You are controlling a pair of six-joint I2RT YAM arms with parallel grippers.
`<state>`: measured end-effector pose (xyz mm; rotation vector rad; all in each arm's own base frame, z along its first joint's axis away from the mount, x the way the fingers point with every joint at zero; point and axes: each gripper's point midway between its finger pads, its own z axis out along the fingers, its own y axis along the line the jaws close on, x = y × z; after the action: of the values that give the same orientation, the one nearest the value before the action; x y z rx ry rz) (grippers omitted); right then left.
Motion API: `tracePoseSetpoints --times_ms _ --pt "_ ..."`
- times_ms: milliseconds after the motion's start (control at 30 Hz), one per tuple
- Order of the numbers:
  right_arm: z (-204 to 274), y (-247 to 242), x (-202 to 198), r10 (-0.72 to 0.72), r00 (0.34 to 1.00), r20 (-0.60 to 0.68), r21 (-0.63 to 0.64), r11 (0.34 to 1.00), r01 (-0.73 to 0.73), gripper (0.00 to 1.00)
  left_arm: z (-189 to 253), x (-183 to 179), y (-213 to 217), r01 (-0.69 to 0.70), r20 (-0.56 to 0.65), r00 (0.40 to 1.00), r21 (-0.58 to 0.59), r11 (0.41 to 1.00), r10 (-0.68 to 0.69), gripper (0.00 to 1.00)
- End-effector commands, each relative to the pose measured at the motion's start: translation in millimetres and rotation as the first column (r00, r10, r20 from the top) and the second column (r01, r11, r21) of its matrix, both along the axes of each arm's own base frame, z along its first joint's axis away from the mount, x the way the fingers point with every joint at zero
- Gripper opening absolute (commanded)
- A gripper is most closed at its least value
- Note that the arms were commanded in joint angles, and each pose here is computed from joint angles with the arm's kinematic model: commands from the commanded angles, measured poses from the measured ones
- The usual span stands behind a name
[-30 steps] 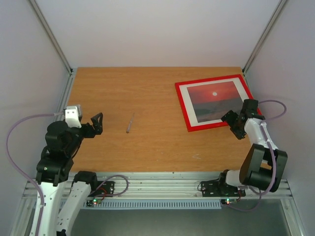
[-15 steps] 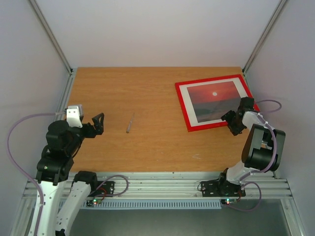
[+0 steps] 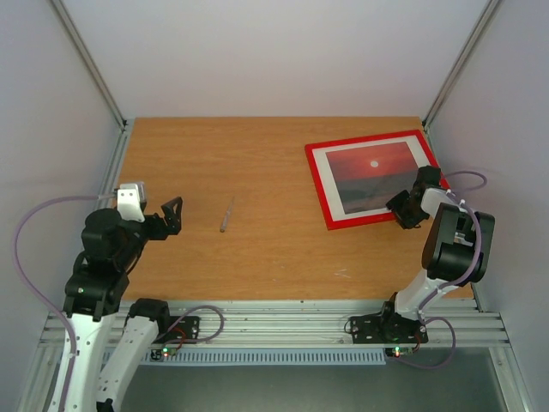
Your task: Take the photo out of the frame
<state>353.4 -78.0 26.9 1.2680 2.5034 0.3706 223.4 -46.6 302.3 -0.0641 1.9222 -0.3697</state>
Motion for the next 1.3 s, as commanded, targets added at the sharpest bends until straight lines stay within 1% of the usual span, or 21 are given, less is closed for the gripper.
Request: tracePoseSetpoints --times_ms 0,133,333,500,667,733,833,967,1133,1200,1267 --pt "2.6 -1.4 4.4 0.010 1.000 0.005 -0.007 1.000 -0.010 0.47 6.7 3.5 -4.0 0.020 0.028 0.999 -0.004 1.000 -0.019 0.99" --pt "-2.0 -1.5 -6.3 0.026 0.999 -0.034 -0.024 0.999 -0.027 0.39 5.8 4.7 -4.7 0.023 0.023 0.999 -0.004 1.000 -0.023 0.99" --pt "-2.9 6.2 -16.9 0.078 0.995 -0.056 -0.026 0.996 -0.080 0.26 5.1 6.2 -5.2 0.023 0.016 1.000 -0.007 1.000 -0.023 0.99" --pt "2.6 16.8 -24.1 0.140 0.988 -0.070 -0.035 0.989 -0.143 0.19 4.6 8.6 -10.3 0.043 0.005 0.999 -0.033 0.999 -0.042 1.00" --pt "10.1 26.2 -28.7 0.198 0.978 -0.068 -0.044 0.979 -0.201 0.12 6.9 10.9 -24.5 0.105 -0.011 0.994 -0.093 0.990 -0.106 0.99" --pt "11.9 33.9 -27.9 0.219 0.974 -0.060 -0.036 0.975 -0.221 0.11 6.4 10.7 -30.5 0.131 -0.025 0.991 -0.121 0.984 -0.135 1.00" --pt "13.5 49.4 -27.1 0.302 0.952 -0.047 -0.039 0.952 -0.304 0.09 -0.6 11.9 -36.1 0.144 -0.074 0.985 -0.157 0.977 -0.157 0.99" --pt "18.1 76.8 -22.8 0.417 0.908 -0.028 -0.059 0.906 -0.418 0.08 -22.2 13.9 -45.8 0.148 -0.185 0.964 -0.233 0.961 -0.193 1.00" --pt "25.8 117.5 -14.3 0.561 0.827 0.021 -0.069 0.826 -0.559 0.07 -54.5 15.1 -63.0 0.169 -0.313 0.911 -0.310 0.936 -0.268 0.99" --pt "29.2 124.3 -11.1 0.596 0.802 0.039 -0.071 0.803 -0.592 0.07 -69.4 14.8 -68.1 0.166 -0.367 0.886 -0.321 0.932 -0.284 0.99" --pt "32.7 140.3 -9.4 0.652 0.757 0.051 -0.079 0.758 -0.647 0.06 -85.8 15.1 -72.6 0.162 -0.417 0.860 -0.322 0.933 -0.294 0.99"
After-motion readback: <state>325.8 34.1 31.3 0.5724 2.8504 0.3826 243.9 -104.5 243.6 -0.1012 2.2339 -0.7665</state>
